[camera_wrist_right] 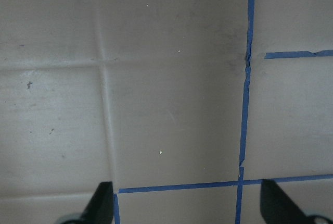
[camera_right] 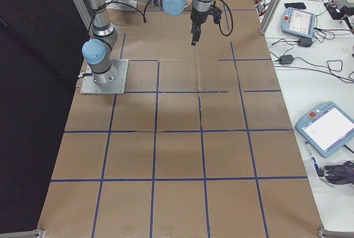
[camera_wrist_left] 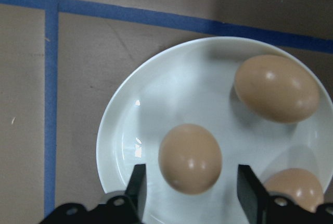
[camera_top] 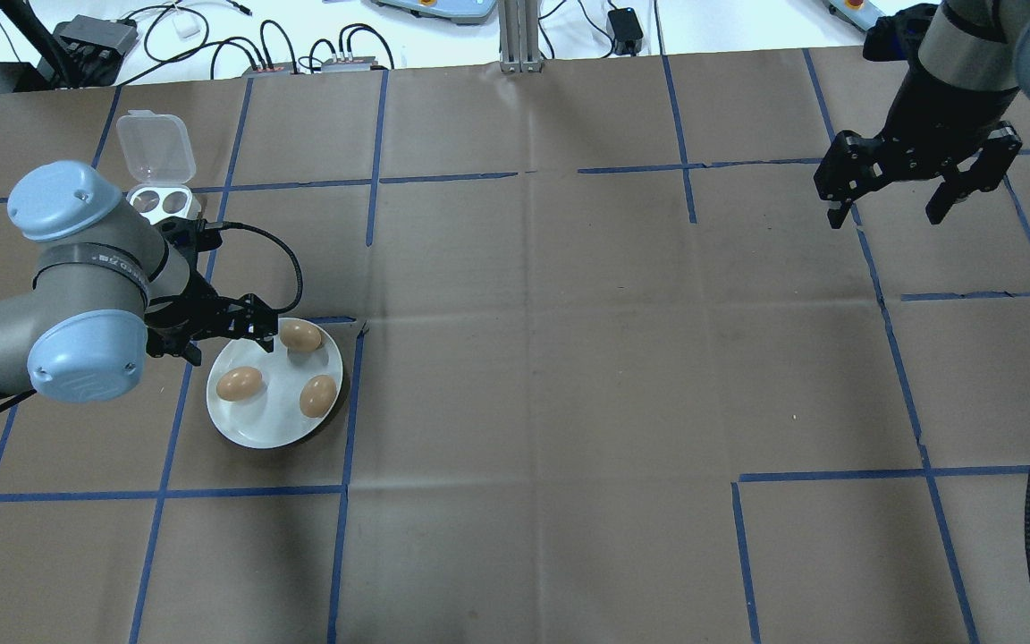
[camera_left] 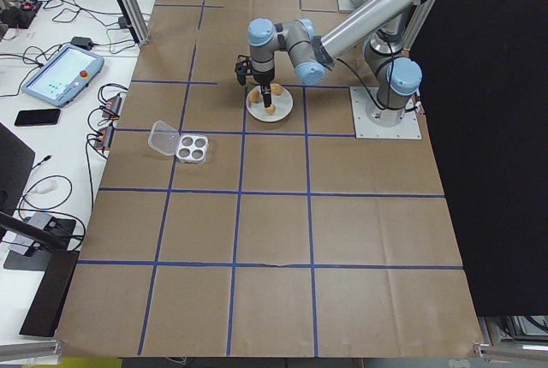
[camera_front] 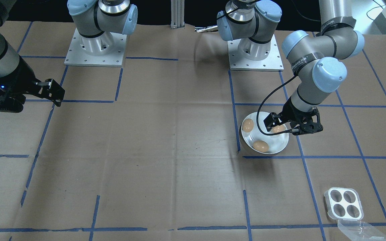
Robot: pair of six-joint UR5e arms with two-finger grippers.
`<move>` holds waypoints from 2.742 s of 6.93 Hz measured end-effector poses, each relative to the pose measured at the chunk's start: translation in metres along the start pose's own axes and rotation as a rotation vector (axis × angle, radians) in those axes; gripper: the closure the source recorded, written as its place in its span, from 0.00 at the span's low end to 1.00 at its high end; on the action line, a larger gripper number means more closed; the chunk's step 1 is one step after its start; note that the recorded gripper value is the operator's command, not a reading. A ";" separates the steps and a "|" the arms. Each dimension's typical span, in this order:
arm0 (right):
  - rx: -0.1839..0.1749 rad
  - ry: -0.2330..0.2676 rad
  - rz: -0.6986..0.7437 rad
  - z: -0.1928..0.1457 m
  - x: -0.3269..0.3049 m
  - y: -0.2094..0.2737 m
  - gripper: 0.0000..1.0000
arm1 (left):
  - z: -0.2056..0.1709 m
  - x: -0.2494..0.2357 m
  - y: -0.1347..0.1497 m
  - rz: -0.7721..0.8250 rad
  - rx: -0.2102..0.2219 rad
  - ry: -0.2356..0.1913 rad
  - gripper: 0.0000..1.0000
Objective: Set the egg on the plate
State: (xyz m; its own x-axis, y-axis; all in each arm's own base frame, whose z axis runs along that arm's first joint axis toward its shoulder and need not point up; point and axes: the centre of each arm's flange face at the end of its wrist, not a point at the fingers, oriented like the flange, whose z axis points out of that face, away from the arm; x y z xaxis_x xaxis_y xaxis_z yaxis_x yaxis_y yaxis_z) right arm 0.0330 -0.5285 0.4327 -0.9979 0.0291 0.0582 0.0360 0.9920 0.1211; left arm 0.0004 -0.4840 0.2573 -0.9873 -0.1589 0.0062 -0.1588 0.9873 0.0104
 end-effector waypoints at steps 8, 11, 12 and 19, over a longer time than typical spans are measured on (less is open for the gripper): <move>0.000 0.000 0.000 0.000 0.000 0.000 0.00 | -0.222 0.065 -0.008 -0.064 0.063 0.008 0.00; 0.000 0.000 0.000 0.000 0.000 0.000 0.00 | -0.239 0.114 -0.014 -0.072 0.009 0.000 0.00; -0.001 0.000 0.000 0.000 0.000 0.000 0.00 | -0.243 0.126 -0.011 -0.076 -0.002 -0.003 0.00; 0.000 0.000 0.000 0.000 0.000 0.000 0.00 | -0.225 0.150 -0.012 -0.079 -0.036 -0.011 0.00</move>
